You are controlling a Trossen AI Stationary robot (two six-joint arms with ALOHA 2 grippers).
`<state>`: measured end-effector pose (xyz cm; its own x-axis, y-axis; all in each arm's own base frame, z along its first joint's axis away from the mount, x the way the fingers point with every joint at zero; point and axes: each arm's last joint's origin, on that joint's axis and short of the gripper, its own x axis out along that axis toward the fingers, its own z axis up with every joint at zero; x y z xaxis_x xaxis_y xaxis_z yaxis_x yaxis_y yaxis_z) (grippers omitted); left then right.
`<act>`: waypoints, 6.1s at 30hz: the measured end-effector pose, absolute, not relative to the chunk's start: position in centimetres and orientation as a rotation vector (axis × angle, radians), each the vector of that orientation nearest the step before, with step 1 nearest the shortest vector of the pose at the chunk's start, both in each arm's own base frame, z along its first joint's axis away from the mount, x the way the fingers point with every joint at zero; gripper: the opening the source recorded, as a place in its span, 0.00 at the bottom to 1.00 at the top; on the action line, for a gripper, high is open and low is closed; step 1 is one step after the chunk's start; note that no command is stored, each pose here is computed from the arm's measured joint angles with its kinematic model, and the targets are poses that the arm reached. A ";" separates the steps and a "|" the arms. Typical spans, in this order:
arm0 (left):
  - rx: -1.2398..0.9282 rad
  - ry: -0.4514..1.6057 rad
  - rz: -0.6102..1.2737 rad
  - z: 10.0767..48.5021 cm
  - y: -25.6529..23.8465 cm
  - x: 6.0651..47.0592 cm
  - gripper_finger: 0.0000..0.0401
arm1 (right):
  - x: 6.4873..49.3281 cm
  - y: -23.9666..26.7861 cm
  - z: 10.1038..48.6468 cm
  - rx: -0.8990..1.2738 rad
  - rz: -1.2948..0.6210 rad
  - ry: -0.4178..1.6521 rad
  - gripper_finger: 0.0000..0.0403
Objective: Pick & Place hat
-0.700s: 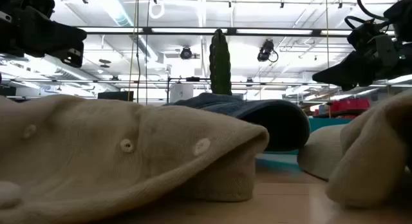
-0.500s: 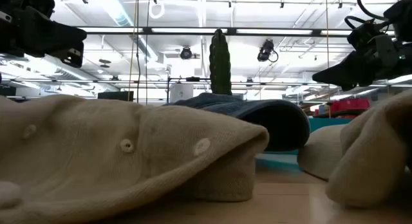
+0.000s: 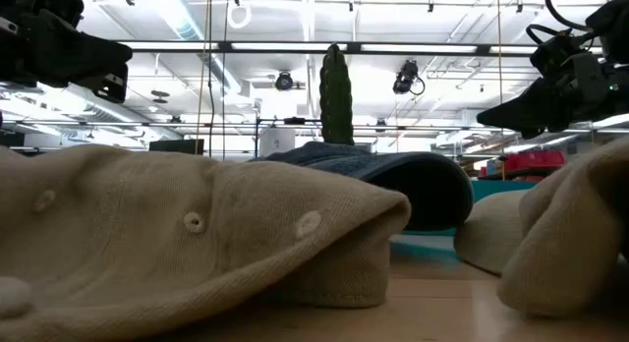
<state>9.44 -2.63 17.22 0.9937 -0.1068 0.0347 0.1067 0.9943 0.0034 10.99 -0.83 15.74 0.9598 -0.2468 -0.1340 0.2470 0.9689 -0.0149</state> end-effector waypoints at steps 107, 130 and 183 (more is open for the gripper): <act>0.002 -0.035 -0.107 17.2 -2.6 9.4 0.05 | 10.2 0.9 21.4 0.386 0.161 -0.443 0.02; 0.002 -0.034 -0.107 17.2 -2.6 9.4 0.05 | 11.3 4.2 26.2 0.237 0.353 -0.673 0.02; 0.002 -0.034 -0.107 17.2 -2.6 9.4 0.05 | 12.6 7.4 49.2 0.162 0.299 -0.337 0.02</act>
<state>9.44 -2.63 17.22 0.9937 -0.1064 0.0340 0.1064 0.9943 0.0036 12.64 7.37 49.21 0.9004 0.2606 0.3483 -0.3142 0.9434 0.1065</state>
